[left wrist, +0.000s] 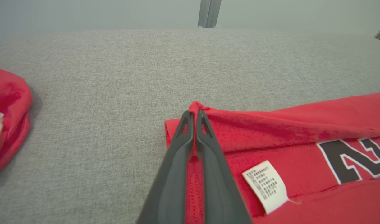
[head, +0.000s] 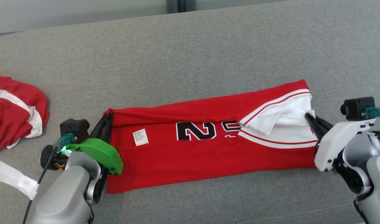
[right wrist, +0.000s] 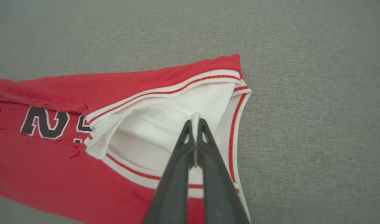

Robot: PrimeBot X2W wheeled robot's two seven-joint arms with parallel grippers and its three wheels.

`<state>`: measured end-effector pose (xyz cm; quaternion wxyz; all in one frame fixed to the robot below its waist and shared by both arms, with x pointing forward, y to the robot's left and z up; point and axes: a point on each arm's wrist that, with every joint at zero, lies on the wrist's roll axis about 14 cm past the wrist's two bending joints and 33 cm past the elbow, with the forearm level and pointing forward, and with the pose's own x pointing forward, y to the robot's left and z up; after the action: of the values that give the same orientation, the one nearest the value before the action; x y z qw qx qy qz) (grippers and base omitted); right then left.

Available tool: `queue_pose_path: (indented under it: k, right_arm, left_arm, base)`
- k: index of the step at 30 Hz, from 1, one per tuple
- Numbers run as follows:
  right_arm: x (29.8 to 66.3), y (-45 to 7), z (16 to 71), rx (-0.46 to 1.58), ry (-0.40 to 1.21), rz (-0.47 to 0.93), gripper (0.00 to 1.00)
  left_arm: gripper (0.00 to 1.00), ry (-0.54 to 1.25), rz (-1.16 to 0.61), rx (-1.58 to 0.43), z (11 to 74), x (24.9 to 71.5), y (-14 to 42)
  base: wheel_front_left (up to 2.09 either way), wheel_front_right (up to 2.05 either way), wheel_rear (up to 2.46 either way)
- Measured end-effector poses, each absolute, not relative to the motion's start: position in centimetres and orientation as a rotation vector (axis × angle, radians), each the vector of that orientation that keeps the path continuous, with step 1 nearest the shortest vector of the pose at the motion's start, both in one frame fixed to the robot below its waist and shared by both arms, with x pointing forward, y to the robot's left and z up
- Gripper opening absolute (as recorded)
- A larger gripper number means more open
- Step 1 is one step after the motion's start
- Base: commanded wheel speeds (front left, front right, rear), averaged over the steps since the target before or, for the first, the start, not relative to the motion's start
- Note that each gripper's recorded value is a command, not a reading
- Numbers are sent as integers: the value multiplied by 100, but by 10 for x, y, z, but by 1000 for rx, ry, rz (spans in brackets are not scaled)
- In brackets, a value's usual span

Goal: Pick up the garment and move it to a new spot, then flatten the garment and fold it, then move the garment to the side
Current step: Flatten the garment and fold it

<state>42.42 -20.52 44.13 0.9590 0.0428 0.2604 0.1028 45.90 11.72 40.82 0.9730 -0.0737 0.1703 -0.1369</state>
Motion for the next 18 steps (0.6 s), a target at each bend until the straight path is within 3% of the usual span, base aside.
queue_pose_path:
  k: [4, 5, 6, 7, 8, 14, 18]
  right_arm:
    - [405, -201, 434, 104, 580, 194, 0]
    - [401, -200, 432, 108, 589, 190, 13]
    - [398, -200, 430, 109, 604, 185, 89]
    - [394, -199, 427, 113, 622, 181, 100]
    - [390, -198, 425, 116, 635, 177, 100]
    - [391, -192, 440, 132, 591, 172, 100]
    - [394, -199, 453, 138, 550, 136, 100]
  left_arm:
    - [0, 351, -252, -158, 404, 457, 121]
    - [0, 354, -246, -163, 403, 455, 122]
    - [0, 359, -241, -166, 401, 453, 124]
    - [45, 363, -236, -168, 399, 450, 125]
    - [100, 364, -230, -177, 398, 448, 125]
    - [100, 315, -181, -238, 409, 442, 135]
    - [100, 130, -148, -307, 461, 446, 142]
  base:
    - [0, 0, 0]
    - [0, 0, 0]
    - [0, 0, 0]
    - [0, 0, 0]
    - [0, 0, 0]
    - [0, 0, 0]
    - [0, 0, 0]
